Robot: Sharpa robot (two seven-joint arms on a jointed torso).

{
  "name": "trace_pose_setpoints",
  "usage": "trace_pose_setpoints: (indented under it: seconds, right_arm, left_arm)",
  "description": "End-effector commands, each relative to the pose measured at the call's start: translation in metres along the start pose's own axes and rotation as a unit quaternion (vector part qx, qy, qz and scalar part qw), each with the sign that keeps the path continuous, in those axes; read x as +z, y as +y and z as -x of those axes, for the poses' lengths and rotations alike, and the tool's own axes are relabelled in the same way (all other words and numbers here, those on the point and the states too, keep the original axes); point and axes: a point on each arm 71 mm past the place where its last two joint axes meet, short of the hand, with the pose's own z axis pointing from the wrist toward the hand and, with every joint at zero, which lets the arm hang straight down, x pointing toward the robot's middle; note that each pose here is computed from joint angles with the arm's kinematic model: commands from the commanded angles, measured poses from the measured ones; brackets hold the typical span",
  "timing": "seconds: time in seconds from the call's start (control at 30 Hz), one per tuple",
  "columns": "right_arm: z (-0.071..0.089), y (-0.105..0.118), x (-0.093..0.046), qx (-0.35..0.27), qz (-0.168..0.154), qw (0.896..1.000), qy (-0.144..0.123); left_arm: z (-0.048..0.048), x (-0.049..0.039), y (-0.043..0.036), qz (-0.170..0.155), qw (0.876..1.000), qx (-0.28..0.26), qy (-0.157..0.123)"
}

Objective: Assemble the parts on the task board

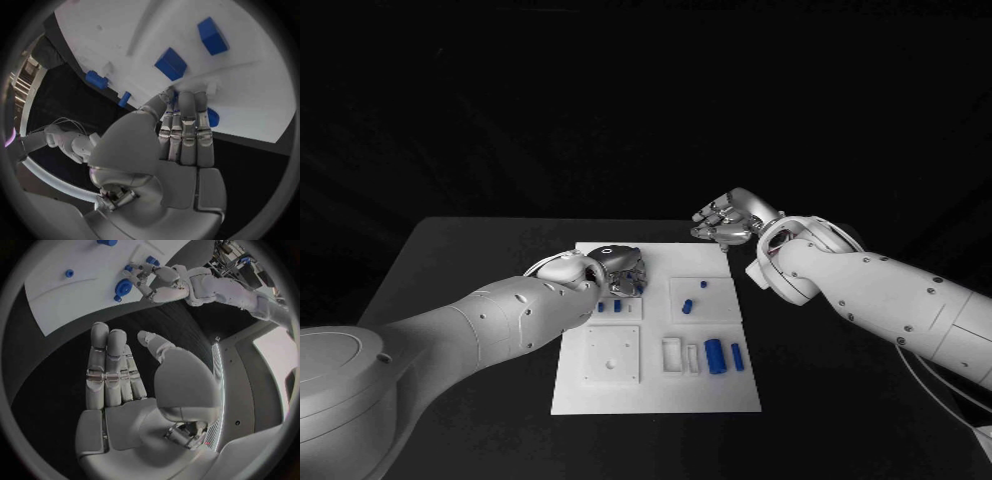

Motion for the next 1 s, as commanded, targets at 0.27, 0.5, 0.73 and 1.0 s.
trace_pose_setpoints:
  seconds: [0.27, 0.5, 0.73, 1.0]
  right_arm:
    - [-0.0005, 0.0018, -0.0001, 0.0, 0.005, 1.0, 0.005]
    - [-0.0004, 0.0018, -0.0001, 0.0, 0.006, 1.0, 0.005]
    - [-0.0004, 0.0019, 0.0, 0.0, 0.006, 1.0, 0.005]
    - [-0.0007, 0.0021, 0.0, 0.0, 0.006, 1.0, 0.005]
  left_arm:
    - [-0.0099, -0.0026, 0.0101, 0.024, 0.999, 0.006, 0.044]
    - [-0.0077, -0.003, 0.0117, 0.023, 0.999, 0.011, 0.03]
    - [-0.0043, -0.0043, 0.0123, 0.018, 1.0, 0.006, 0.004]
    - [-0.0017, -0.0065, 0.0102, 0.008, 1.0, -0.008, -0.02]
